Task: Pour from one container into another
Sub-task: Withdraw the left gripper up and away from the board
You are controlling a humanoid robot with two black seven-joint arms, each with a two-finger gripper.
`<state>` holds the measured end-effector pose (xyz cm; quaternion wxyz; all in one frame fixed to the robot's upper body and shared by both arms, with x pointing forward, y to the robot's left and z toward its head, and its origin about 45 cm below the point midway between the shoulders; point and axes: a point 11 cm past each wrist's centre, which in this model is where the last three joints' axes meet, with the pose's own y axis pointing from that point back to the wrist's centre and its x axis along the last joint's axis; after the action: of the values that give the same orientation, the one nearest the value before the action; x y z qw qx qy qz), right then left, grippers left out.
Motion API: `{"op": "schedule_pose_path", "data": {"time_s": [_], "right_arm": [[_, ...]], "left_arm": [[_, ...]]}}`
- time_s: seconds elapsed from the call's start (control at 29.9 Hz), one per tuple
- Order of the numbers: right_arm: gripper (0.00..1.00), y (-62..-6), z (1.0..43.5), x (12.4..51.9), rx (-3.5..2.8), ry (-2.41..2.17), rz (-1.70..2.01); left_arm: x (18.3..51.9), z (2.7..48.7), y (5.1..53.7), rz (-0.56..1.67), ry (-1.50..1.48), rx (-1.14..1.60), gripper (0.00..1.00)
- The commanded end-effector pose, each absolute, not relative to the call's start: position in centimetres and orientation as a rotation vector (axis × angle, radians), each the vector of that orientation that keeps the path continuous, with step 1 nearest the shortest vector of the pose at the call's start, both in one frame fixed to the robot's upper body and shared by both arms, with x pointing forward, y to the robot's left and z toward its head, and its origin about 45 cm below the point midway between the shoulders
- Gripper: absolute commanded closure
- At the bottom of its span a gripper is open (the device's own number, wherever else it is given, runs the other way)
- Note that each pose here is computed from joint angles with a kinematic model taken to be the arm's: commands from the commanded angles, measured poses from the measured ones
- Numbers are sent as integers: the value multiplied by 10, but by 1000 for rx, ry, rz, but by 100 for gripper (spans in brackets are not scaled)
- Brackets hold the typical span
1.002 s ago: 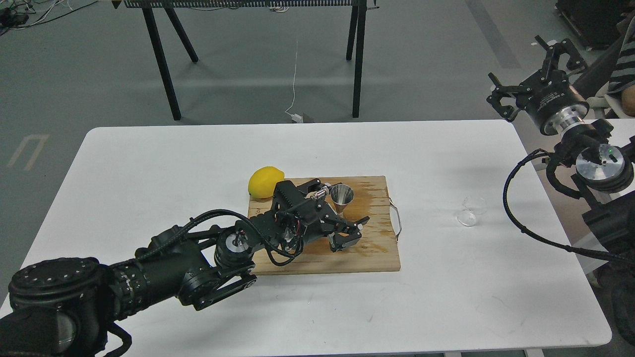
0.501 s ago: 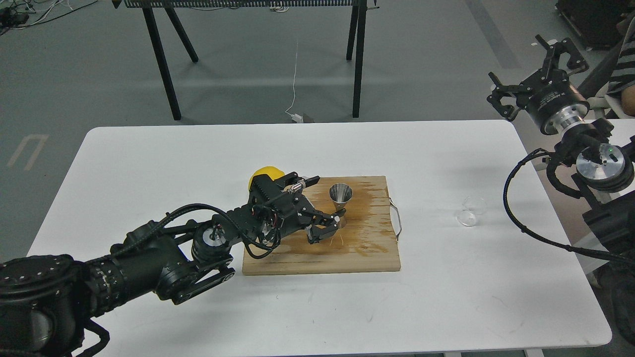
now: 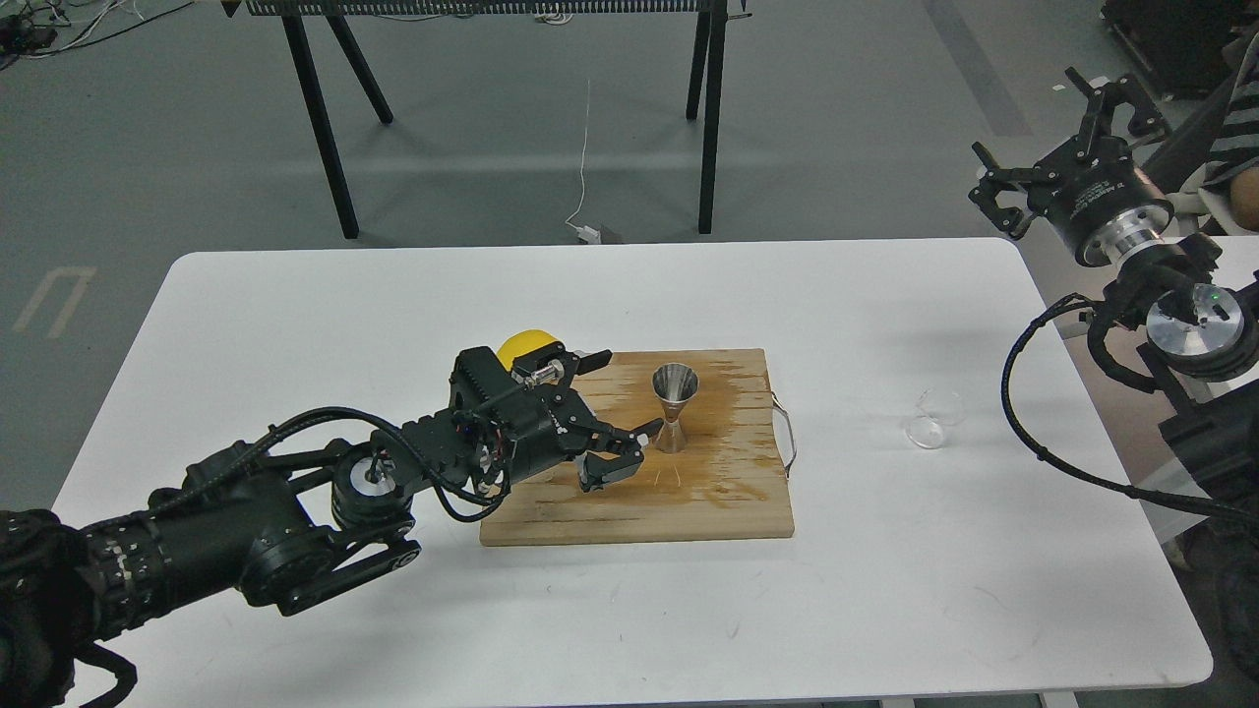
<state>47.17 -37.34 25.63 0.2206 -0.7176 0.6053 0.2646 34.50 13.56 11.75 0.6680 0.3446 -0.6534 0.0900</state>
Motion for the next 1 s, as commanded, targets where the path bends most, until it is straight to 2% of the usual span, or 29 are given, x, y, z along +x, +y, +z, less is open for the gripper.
{"op": "schedule_pose_path", "data": {"time_s": [0.0,0.27,0.43,0.57,0.73,0.87,0.97], "right_arm": [[1,-373,256,472,-1984,1673,733],[1,-375,255,472,-1962,1675,728],[1,-375,255,472,-1964,1679,726],[1,-376,258,472,-1962,1672,720],[1,-375,257,469,-1972,1663,720],[1,-389,264,463,-1998,1682,685],[1,-397,270,459,-2018,1685,664]], "left_arm": [[348,126,165,223,-1479,817,2],[374,173,243,438,-1498,899,2],[394,214,275,778,-1329,833,2],[413,250,293,1068,-1078,684,2],[430,276,310,1303,-626,414,2],[439,292,329,1361,-241,146,2],[440,295,340,1299,-61,12,2]]}}
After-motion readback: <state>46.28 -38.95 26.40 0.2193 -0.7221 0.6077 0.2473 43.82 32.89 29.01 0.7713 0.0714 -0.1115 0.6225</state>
